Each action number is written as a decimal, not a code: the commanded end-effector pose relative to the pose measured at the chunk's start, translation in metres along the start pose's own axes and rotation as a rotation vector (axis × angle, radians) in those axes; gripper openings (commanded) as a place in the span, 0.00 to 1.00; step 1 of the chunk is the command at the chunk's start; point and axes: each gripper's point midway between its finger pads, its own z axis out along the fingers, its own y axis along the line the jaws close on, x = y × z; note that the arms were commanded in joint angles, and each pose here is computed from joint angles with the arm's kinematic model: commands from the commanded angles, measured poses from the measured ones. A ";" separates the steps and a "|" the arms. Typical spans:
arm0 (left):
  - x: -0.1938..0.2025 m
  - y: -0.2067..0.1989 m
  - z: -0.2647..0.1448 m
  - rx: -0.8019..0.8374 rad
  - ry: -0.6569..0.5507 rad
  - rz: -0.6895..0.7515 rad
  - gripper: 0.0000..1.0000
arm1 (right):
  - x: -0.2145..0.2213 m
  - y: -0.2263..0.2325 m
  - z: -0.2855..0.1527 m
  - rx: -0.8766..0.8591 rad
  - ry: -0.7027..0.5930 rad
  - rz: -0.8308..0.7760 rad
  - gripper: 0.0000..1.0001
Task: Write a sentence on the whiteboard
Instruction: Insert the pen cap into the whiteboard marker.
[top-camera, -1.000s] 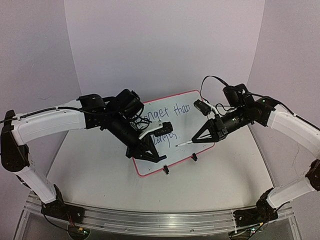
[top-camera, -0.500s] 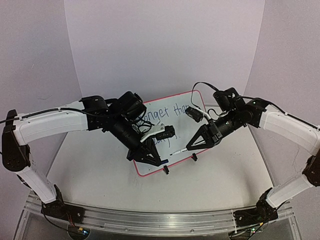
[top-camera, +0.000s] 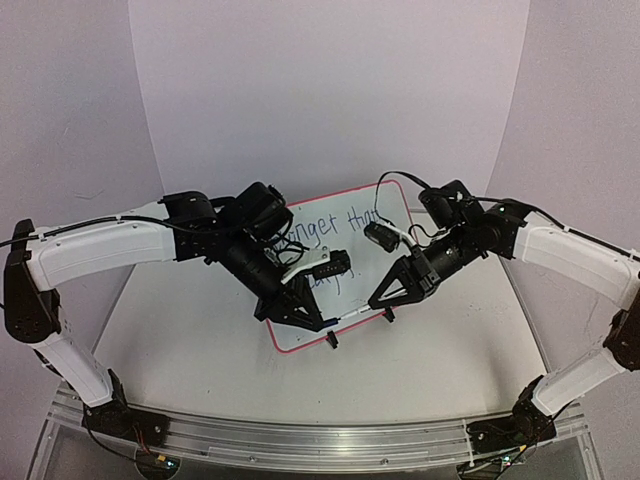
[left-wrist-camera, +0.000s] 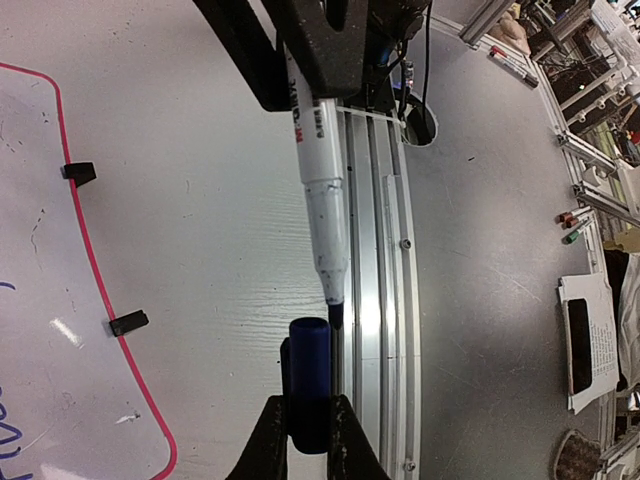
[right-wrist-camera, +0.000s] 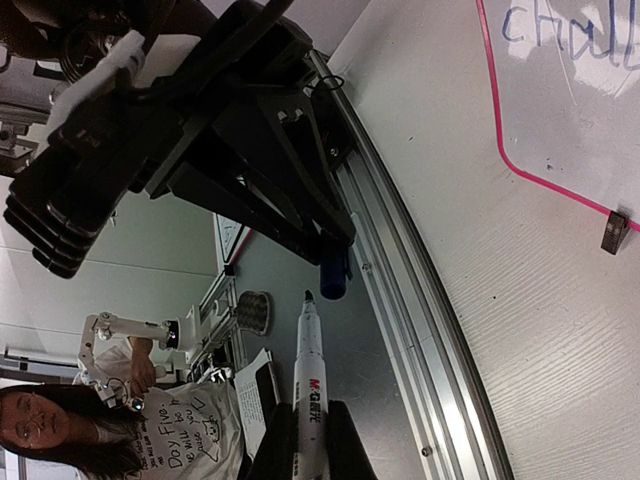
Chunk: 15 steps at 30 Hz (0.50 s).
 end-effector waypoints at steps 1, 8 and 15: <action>-0.024 -0.006 -0.011 -0.003 -0.071 0.049 0.00 | 0.003 -0.003 0.004 0.003 0.011 0.001 0.00; -0.022 -0.007 -0.011 0.001 -0.070 0.048 0.00 | 0.003 -0.003 0.002 0.018 0.002 -0.010 0.00; -0.018 -0.007 -0.010 0.003 -0.063 0.039 0.00 | -0.001 0.004 -0.003 0.034 -0.020 -0.041 0.00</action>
